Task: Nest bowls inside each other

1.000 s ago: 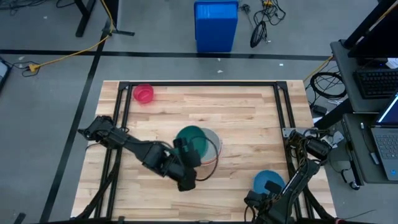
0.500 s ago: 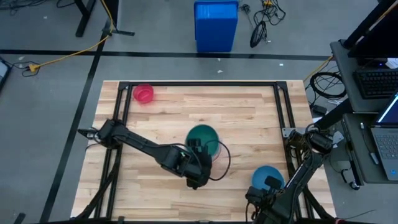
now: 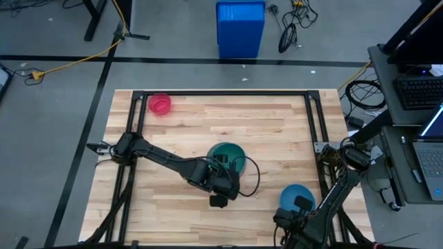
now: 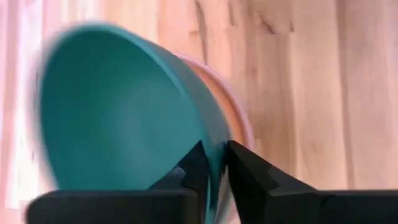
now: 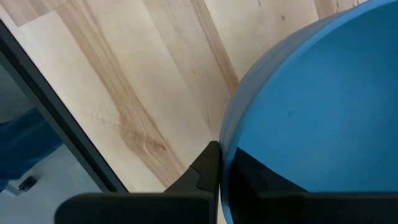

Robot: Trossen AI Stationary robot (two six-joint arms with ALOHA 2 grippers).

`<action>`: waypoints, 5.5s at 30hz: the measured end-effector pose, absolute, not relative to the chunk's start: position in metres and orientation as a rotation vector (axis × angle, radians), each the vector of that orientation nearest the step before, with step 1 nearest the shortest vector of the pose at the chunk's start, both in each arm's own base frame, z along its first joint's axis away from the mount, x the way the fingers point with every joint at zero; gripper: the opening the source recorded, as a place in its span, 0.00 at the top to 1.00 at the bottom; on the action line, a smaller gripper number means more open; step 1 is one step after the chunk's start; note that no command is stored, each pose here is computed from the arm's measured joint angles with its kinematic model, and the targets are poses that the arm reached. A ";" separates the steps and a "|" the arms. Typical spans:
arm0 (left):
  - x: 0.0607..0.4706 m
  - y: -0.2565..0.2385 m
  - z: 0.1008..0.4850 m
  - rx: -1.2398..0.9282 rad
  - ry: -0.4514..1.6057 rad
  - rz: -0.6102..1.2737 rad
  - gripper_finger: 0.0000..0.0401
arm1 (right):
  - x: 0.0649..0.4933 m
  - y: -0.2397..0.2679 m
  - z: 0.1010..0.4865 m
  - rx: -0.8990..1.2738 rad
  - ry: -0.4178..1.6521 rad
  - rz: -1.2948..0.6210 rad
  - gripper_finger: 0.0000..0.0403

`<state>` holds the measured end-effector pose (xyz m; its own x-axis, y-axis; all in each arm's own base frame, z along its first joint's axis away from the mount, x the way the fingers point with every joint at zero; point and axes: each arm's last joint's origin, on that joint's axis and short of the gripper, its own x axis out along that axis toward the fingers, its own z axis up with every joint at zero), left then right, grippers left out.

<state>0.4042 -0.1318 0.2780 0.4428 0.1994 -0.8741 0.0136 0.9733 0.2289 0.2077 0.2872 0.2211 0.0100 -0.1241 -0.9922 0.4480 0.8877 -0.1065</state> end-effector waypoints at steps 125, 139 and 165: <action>0.179 -0.051 0.312 0.081 0.925 0.937 0.54 | 0.292 0.145 0.358 -0.008 1.239 -0.091 0.74; 0.210 0.043 0.309 -0.041 1.170 0.823 0.54 | 0.255 0.193 0.341 -0.084 1.098 -0.336 0.74; 0.172 0.197 0.243 -0.590 1.400 0.725 0.54 | 0.249 0.195 0.303 -0.117 1.154 -0.409 0.74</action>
